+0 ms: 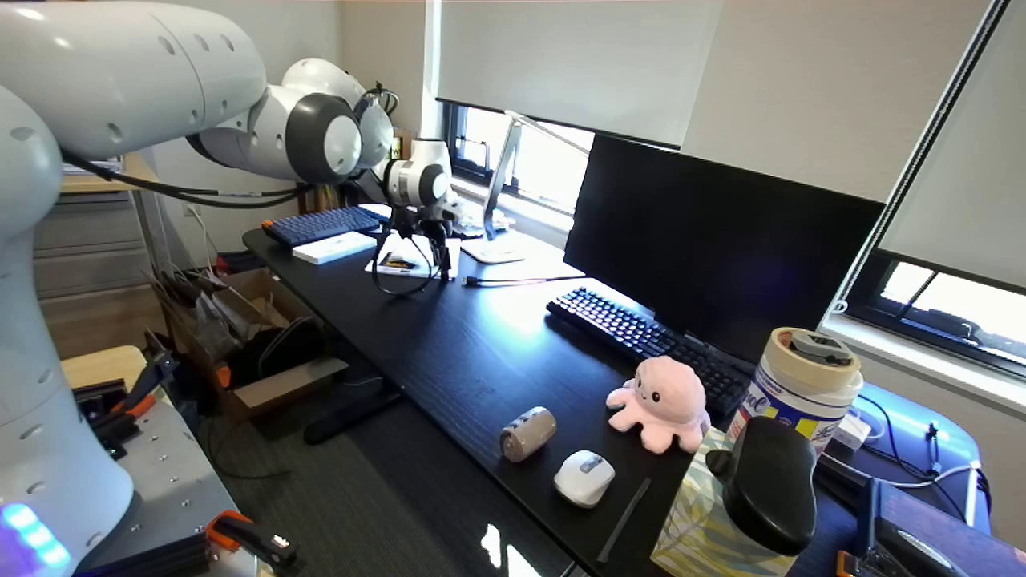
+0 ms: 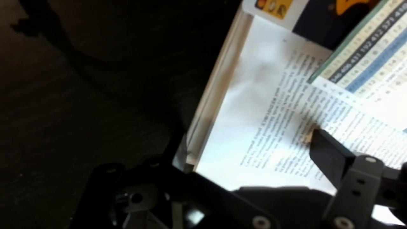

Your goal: Neatly arrange the papers

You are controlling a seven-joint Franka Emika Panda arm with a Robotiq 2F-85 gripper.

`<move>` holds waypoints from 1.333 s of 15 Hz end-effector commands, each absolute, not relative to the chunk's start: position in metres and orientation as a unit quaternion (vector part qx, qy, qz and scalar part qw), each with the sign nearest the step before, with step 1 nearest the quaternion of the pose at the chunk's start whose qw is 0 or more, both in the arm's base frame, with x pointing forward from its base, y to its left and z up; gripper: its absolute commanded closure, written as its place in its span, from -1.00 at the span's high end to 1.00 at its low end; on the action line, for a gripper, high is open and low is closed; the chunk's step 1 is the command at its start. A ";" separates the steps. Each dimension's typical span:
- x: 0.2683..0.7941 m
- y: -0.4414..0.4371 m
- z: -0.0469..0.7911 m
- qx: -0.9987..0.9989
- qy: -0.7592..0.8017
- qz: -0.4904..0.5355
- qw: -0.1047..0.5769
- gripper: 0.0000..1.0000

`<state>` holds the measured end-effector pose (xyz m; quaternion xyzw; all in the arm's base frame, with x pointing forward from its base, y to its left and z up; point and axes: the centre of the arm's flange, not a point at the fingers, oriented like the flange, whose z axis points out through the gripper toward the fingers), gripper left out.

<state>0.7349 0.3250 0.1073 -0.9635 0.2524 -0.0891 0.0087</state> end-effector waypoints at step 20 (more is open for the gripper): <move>0.572 0.296 0.102 -0.906 0.422 -0.011 -0.037 1.00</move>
